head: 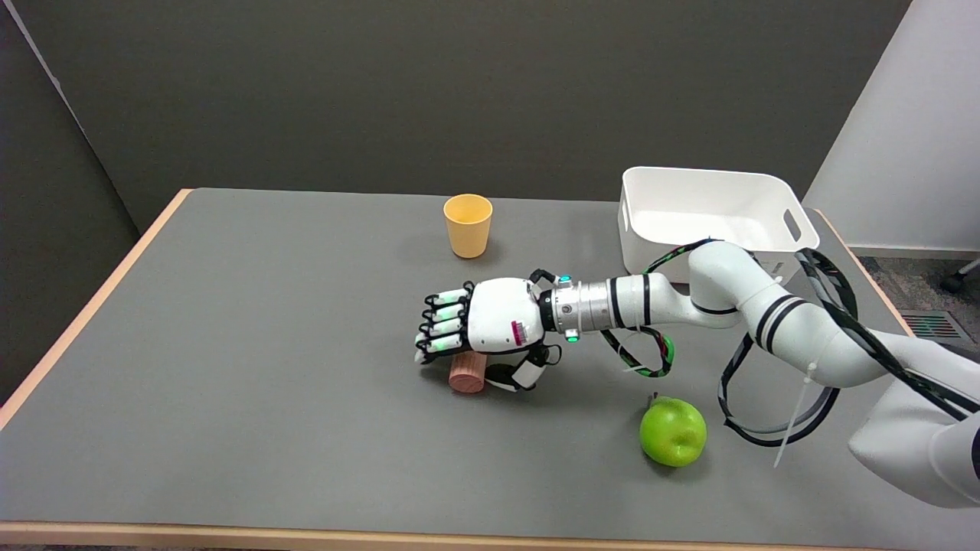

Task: Pick up the wooden cylinder.

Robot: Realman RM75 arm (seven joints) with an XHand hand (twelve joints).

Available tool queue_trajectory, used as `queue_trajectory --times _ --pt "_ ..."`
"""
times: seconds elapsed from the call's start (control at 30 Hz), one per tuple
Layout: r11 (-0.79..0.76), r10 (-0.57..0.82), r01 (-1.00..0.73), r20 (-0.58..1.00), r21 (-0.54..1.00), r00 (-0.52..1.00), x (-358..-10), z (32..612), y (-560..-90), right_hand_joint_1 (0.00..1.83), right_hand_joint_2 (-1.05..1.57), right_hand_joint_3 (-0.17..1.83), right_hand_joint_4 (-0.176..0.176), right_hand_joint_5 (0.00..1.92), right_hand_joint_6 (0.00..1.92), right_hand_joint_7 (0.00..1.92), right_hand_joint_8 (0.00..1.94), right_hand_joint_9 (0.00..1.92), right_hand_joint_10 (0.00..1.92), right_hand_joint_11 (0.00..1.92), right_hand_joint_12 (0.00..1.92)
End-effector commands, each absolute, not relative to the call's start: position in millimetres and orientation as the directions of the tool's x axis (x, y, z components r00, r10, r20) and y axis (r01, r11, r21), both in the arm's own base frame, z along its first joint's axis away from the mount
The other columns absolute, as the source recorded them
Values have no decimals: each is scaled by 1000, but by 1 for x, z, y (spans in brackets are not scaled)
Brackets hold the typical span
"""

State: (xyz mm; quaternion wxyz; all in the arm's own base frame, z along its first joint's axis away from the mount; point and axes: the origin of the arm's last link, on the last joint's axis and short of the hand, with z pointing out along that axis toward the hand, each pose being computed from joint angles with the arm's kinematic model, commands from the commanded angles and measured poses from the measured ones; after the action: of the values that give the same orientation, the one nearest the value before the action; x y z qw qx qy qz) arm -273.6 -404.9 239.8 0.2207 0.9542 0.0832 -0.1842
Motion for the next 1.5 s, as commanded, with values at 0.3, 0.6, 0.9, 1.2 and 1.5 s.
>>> queue_trajectory --times 0.3,0.6,0.9,1.2,1.5 --pt "-886 65 231 -388 401 919 -275 237 -410 1255 1331 46 -87 448 1778 609 1534 551 1729 140 1782" --pt "-883 55 223 -381 412 923 -275 237 -411 1293 1315 14 -123 440 1720 658 1464 650 1710 493 1921" --pt "-866 -54 113 -316 487 947 -275 242 -415 1493 857 791 86 472 1627 696 1522 757 1819 674 1921" --pt "-856 -102 46 -256 516 961 -273 244 -415 1530 664 1127 106 474 1666 856 1517 829 1921 419 1921" --pt "-843 -123 19 -227 538 966 -271 247 -418 1560 532 1343 103 547 1637 956 1558 927 1921 560 1921"
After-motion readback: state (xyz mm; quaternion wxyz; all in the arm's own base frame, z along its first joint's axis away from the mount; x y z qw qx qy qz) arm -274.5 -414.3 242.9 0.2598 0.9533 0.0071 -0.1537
